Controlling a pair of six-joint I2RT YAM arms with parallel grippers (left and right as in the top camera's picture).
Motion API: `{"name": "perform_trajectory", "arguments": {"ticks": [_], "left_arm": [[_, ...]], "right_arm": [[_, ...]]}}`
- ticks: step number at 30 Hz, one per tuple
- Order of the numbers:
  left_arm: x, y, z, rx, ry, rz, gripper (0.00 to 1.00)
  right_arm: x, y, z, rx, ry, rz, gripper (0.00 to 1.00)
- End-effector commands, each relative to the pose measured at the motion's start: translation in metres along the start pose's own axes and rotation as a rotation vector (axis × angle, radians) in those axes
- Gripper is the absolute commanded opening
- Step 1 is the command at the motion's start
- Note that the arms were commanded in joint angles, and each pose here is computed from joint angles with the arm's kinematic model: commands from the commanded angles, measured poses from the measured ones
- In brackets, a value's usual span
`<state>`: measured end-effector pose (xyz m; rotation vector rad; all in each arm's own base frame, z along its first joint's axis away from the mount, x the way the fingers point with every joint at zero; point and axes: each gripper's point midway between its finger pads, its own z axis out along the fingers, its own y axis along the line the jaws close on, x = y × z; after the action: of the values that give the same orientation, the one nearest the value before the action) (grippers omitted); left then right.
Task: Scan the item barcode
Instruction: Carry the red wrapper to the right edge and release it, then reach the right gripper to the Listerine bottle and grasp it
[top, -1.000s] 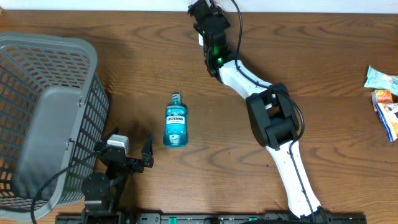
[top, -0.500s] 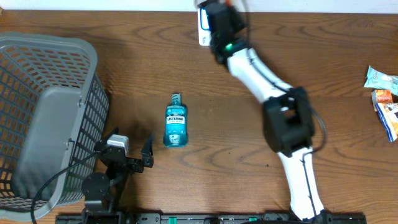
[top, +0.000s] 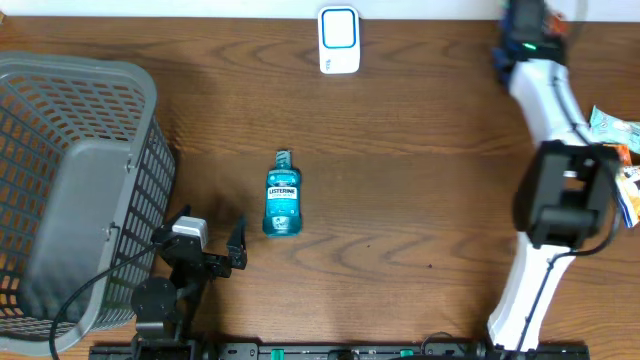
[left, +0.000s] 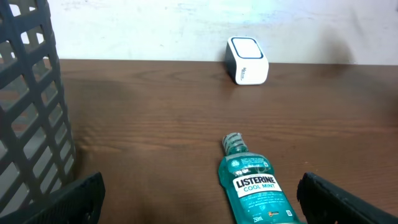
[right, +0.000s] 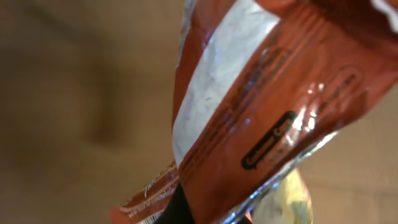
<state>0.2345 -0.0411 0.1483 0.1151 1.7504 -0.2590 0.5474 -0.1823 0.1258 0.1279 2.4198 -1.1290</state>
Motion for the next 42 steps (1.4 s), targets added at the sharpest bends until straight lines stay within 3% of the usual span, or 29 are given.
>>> {"name": "perform_trajectory", "arguments": {"ticks": [1,4,6,9,13,19,22,25,29,33,42], "left_arm": [[0.013,0.001,0.002,-0.001,0.036,-0.004,0.98],[0.013,0.001,0.002,-0.001,0.036,-0.004,0.98],[0.013,0.001,0.002,-0.001,0.036,-0.004,0.98],[0.013,0.001,0.002,-0.001,0.036,-0.004,0.98],[0.013,0.001,0.002,-0.001,0.036,-0.004,0.98],[0.013,0.001,0.002,-0.001,0.036,-0.004,0.98],[0.013,0.001,0.002,-0.001,0.036,-0.004,0.98],[0.013,0.001,0.002,-0.001,0.036,-0.004,0.98],[0.013,0.001,0.002,-0.001,0.036,-0.004,0.98],[0.013,0.001,0.002,-0.001,0.036,-0.004,0.98],[0.013,0.001,0.002,-0.001,0.036,-0.004,0.98]], "right_arm": [[0.048,-0.012,0.039,-0.003,0.112,0.049,0.01],[0.083,-0.042,0.066,0.039,0.199,0.194,0.04],[0.094,-0.058,0.069,0.049,0.227,0.307,0.34],[0.086,-0.069,0.06,-0.024,0.199,0.364,0.99],[0.041,-0.075,0.016,-0.224,0.07,0.565,0.99],[-0.023,-0.029,-0.121,-0.871,-0.088,0.633,0.99],[-0.03,-0.007,-0.171,-1.014,-0.026,0.718,0.99],[-0.027,0.034,-0.216,-1.146,0.135,0.798,0.99],[-0.013,0.105,-0.291,-1.358,0.295,0.682,0.99],[0.015,0.171,-0.349,-1.41,0.299,0.417,0.99],[0.114,0.299,-0.408,-1.117,0.238,0.006,0.99]]}}
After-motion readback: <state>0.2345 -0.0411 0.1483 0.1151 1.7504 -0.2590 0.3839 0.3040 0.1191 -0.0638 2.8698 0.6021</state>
